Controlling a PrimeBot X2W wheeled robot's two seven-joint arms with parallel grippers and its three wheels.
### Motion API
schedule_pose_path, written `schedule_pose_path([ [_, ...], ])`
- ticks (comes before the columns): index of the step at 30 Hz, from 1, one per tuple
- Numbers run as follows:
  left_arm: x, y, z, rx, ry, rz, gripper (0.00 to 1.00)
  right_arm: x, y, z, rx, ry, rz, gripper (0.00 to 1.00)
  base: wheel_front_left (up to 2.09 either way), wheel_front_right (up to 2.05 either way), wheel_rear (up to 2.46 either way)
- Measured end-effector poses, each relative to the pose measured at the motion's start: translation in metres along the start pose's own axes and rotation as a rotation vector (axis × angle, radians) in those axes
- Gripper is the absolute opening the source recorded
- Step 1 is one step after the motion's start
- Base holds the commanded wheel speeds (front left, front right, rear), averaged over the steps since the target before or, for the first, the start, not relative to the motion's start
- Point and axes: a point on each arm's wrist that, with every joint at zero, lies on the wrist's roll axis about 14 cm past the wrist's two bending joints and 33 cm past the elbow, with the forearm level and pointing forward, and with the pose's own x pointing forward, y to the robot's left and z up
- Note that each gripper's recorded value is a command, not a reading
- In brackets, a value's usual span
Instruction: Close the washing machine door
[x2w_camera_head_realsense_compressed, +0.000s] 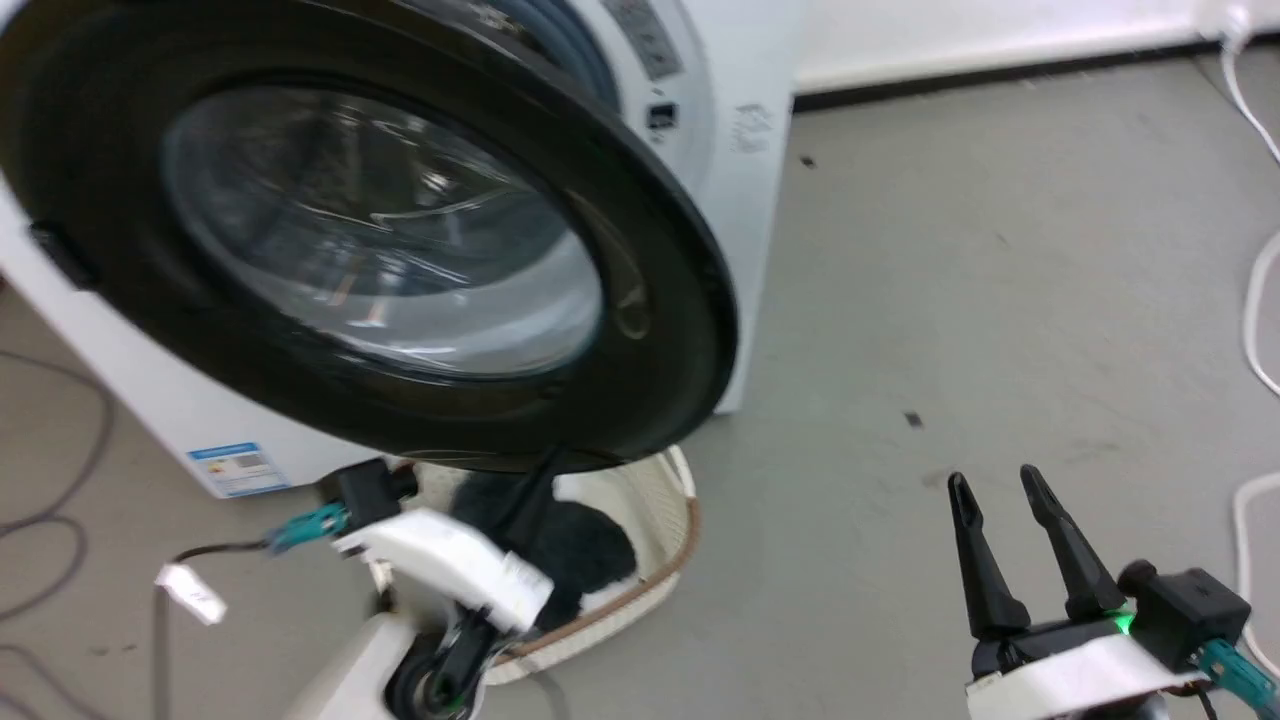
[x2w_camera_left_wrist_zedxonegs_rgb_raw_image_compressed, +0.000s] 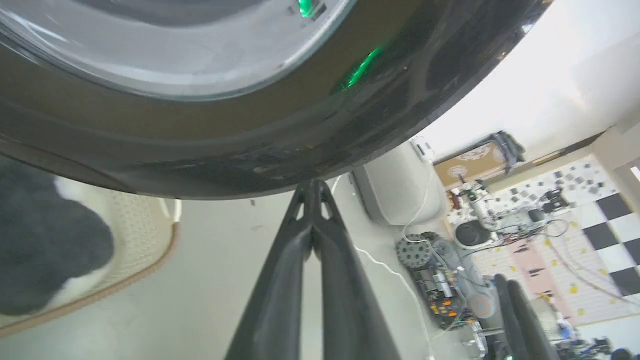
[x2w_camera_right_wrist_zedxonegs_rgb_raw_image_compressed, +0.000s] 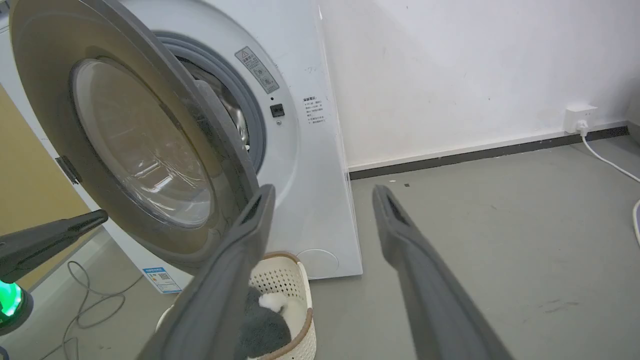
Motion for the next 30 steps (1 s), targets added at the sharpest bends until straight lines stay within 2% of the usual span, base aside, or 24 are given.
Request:
schedule_pose_path([
  [5, -0.041, 0.014, 0.036, 0.377, -0.111, 0.03, 0.0, 0.002, 0.016, 0.001, 0.007, -0.006, 0.06, 1.0, 0.0, 0.0, 0.0],
  [7, -0.057, 0.015, 0.052, 0.484, -0.165, 0.061, 0.0, 0.003, 0.024, 0.0, 0.01, -0.006, 0.087, 1.0, 0.0, 0.0, 0.0],
  [8, -0.081, 0.017, 0.08, 0.613, -0.264, 0.132, 0.0, 0.007, 0.038, 0.001, 0.016, -0.01, 0.131, 1.0, 0.0, 0.0, 0.0],
  [9, -0.089, 0.013, 0.093, 0.644, -0.315, 0.152, 0.1, 0.008, 0.042, 0.002, 0.018, -0.013, 0.145, 1.0, 0.0, 0.0, 0.0],
  [10, -0.098, 0.009, 0.105, 0.679, -0.37, 0.172, 0.41, 0.009, 0.047, 0.002, 0.019, -0.015, 0.159, 1.0, 0.0, 0.0, 0.0],
  [11, -0.107, 0.004, 0.116, 0.71, -0.421, 0.189, 0.8, 0.01, 0.051, 0.003, 0.019, -0.017, 0.171, 1.0, 0.0, 0.0, 0.0],
  [12, -0.117, 0.001, 0.125, 0.739, -0.466, 0.213, 1.0, 0.011, 0.055, 0.003, 0.019, -0.019, 0.184, 1.0, 0.0, 0.0, 0.0],
  [15, -0.145, -0.005, 0.136, 0.792, -0.57, 0.275, 1.0, 0.012, 0.062, 0.005, 0.019, -0.024, 0.207, 1.0, 0.0, 0.0, 0.0],
  [19, -0.168, -0.006, 0.13, 0.846, -0.618, 0.326, 1.0, 0.012, 0.07, 0.005, 0.018, -0.024, 0.234, 1.0, 0.0, 0.0, 0.0],
  [30, -0.188, 0.021, 0.085, 0.859, -0.523, 0.412, 1.0, 0.007, 0.083, -0.004, 0.017, 0.006, 0.281, 1.0, 0.0, 0.0, 0.0],
])
